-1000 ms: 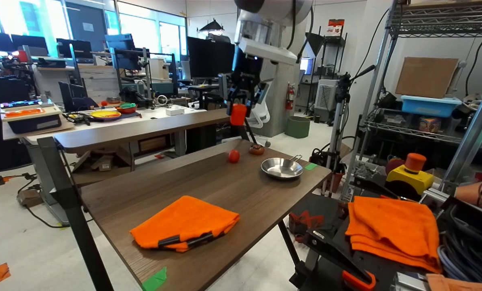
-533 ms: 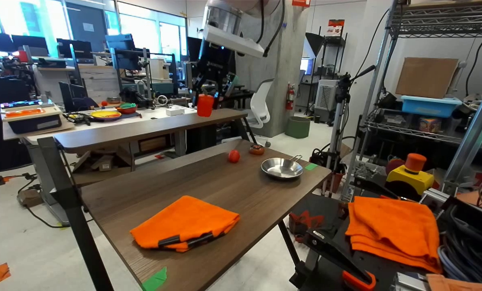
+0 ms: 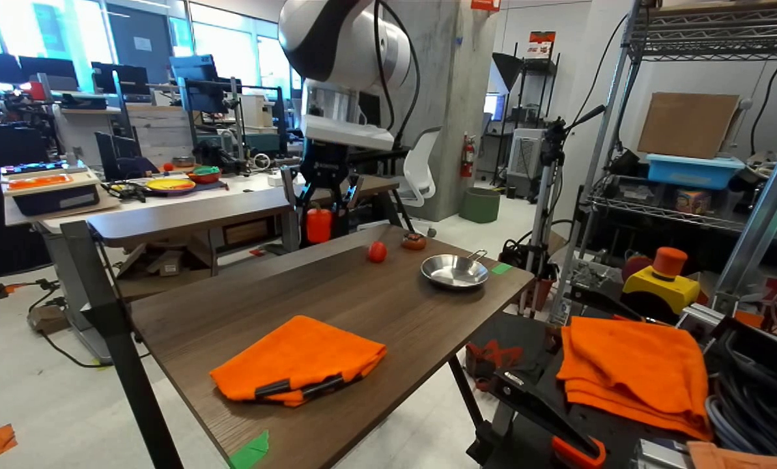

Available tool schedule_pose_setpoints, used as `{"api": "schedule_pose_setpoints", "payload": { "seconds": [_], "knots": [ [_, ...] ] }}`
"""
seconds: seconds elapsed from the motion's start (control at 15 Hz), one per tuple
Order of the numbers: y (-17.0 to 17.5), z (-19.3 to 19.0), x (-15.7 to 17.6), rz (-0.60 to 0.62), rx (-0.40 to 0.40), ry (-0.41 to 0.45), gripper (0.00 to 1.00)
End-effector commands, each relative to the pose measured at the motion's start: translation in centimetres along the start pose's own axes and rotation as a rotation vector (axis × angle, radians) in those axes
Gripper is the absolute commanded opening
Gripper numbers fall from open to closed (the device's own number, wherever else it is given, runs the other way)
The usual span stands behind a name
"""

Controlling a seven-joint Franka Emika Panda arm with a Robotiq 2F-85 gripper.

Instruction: Pick up the red bell pepper and put it on the table

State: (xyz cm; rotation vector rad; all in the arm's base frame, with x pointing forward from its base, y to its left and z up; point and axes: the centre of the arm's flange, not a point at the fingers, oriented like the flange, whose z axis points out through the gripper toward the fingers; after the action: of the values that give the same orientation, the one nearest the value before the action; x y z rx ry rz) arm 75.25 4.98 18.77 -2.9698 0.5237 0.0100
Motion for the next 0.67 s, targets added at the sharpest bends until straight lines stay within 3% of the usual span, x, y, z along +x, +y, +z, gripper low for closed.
{"api": "schedule_pose_setpoints", "payload": {
  "seconds": [0.0,0.6],
  "knots": [
    [-0.8,3.5,4.2,0.030,-0.051,-0.040,0.30],
    [-0.1,9.8,4.4,0.037,-0.144,-0.127,0.30]
  ]
}}
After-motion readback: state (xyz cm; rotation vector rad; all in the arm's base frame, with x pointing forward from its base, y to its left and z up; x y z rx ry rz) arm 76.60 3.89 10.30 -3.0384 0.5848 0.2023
